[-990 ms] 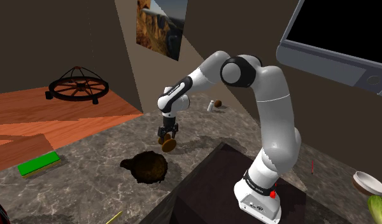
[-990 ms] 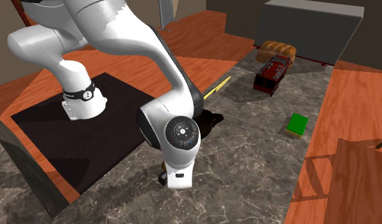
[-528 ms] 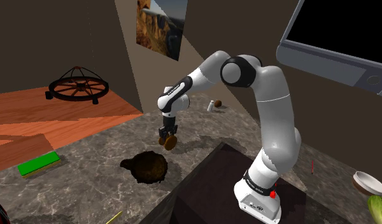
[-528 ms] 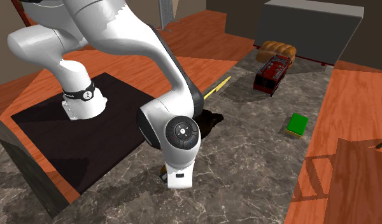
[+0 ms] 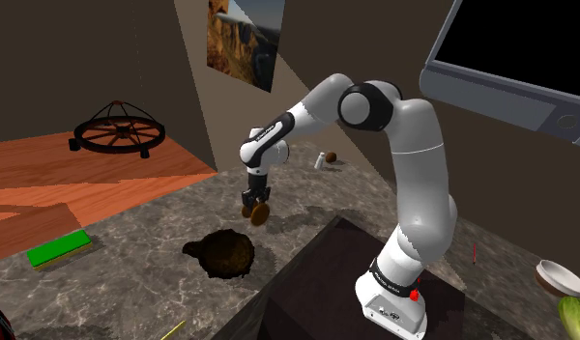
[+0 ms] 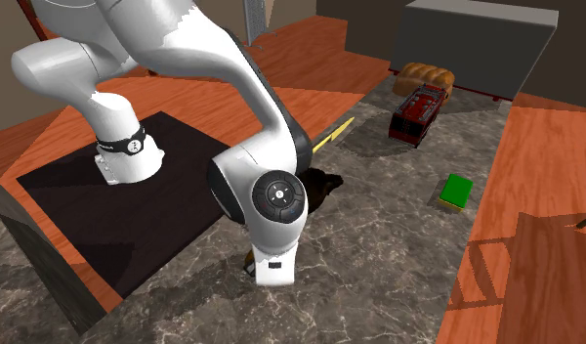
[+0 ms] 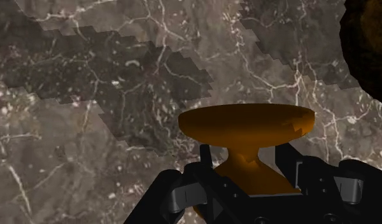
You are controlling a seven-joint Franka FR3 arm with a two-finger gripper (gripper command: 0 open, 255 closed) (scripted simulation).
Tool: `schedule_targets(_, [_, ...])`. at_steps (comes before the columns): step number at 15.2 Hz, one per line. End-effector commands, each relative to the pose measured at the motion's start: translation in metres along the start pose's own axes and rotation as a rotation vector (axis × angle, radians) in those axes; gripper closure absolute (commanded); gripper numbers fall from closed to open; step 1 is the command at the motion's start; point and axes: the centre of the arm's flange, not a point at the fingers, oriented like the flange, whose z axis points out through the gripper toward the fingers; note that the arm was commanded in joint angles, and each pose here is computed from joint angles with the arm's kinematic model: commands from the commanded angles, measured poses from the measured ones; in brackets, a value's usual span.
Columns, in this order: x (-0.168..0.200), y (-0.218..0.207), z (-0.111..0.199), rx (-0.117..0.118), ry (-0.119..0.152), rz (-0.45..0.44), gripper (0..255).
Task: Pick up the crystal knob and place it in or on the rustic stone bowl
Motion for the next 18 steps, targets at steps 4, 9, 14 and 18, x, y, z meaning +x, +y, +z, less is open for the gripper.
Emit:
schedule_targets(4, [-0.007, -0.005, -0.026, 0.000, 0.000, 0.000, 255])
schedule_targets(9, [-0.015, -0.009, -0.051, 0.000, 0.000, 0.000, 255])
schedule_targets(14, [-0.022, -0.013, -0.076, 0.000, 0.000, 0.000, 255])
schedule_targets(18, [-0.028, -0.016, -0.096, 0.000, 0.000, 0.000, 255])
